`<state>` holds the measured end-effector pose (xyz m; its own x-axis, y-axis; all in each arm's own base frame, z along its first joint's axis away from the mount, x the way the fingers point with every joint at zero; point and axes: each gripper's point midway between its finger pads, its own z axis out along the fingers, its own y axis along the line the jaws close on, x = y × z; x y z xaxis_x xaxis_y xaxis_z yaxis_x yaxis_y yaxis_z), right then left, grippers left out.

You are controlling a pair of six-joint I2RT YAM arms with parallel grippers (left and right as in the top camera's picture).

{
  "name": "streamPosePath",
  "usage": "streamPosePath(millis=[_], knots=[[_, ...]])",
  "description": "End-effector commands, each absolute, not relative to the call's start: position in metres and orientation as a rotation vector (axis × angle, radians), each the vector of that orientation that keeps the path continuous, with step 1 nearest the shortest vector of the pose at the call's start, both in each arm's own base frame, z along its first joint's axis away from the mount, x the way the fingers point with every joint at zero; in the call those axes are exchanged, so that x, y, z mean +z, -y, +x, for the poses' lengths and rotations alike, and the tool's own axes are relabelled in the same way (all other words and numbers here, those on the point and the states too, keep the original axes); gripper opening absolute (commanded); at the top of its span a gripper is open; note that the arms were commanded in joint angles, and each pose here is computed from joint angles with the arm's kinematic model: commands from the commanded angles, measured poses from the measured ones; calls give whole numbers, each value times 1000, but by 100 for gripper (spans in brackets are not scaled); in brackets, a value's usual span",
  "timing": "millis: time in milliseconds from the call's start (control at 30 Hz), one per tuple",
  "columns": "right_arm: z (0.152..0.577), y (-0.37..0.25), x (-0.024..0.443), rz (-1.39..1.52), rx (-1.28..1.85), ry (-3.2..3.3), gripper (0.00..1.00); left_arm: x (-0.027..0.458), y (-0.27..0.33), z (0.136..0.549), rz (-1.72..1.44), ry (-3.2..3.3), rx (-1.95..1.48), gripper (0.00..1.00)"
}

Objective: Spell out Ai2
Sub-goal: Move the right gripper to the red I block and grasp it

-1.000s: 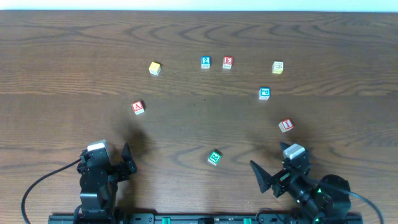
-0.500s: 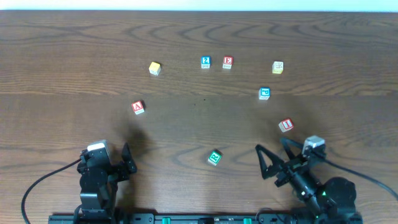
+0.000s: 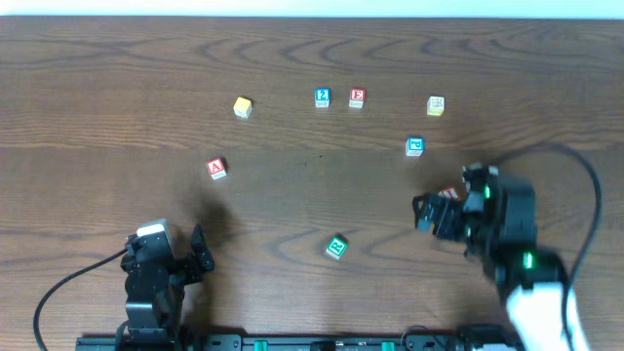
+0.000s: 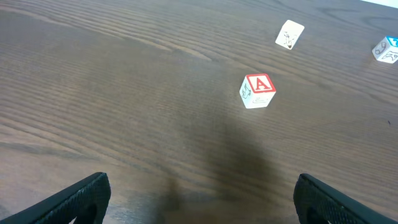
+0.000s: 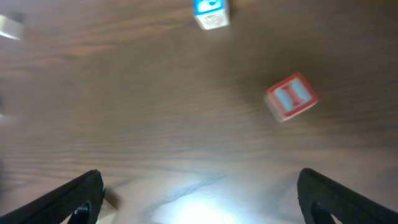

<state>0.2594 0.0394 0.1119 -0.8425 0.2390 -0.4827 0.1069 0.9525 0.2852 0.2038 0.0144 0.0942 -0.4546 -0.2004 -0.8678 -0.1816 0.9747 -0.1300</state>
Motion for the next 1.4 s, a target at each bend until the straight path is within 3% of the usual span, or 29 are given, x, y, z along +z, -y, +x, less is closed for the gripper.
streamPosePath(millis=[0,367,967,1367], knots=[[282,-18,112,24,116,-2689,96,91,-16,204,-266,-2056,-11,95],[324,16,76,-480,-192,-2935,87,91,-16,204,-266,-2056,-11,95],[316,4,40,-420,117,-3017,82,91,-16,204,-266,-2056,-11,95],[296,3,3,-410,165,-3151,77,91,-16,204,-266,-2056,-11,95]])
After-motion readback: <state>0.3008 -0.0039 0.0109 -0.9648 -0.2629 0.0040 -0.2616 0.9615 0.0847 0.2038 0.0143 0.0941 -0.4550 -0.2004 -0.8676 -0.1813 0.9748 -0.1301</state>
